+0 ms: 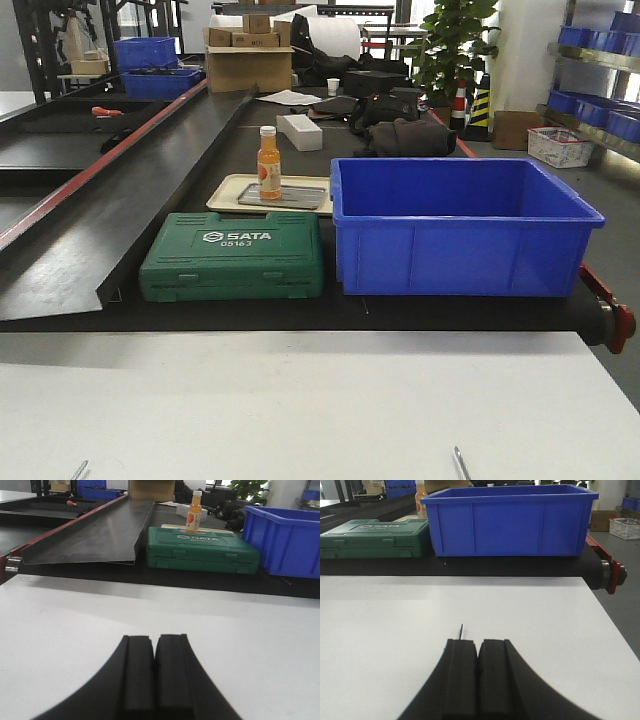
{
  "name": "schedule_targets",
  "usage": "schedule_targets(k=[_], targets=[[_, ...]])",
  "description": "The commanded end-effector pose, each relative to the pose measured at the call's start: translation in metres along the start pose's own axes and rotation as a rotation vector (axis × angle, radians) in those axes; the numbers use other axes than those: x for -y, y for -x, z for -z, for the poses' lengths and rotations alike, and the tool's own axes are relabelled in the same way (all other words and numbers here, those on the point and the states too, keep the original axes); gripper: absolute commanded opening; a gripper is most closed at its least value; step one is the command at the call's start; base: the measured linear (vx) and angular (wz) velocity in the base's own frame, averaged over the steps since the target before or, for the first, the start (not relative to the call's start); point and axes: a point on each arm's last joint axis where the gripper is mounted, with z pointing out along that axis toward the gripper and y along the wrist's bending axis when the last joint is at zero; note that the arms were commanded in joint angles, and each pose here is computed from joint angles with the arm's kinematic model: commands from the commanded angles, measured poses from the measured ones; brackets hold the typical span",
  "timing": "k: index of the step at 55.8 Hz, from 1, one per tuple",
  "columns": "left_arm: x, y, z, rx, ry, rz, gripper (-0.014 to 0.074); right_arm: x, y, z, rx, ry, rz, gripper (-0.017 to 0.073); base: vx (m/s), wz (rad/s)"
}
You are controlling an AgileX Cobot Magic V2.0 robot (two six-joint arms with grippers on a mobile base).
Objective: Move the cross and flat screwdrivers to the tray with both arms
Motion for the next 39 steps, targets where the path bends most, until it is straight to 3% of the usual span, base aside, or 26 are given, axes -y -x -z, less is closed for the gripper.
schedule_targets(k=[1, 39], targets=[[0.0024, 0.0182, 0.0036, 0.127, -0.017, 0.009, -0.0006, -0.0004, 0.0053, 0.0002, 0.081, 0.003, 0.018, -0.0008, 0.0, 0.0], [0.0024, 0.0182, 0.0036, 0.127, -0.017, 0.009, -0.0006, -0.0004, 0.0053, 0.0002, 0.081, 0.003, 0.018, -0.0008, 0.0, 0.0]])
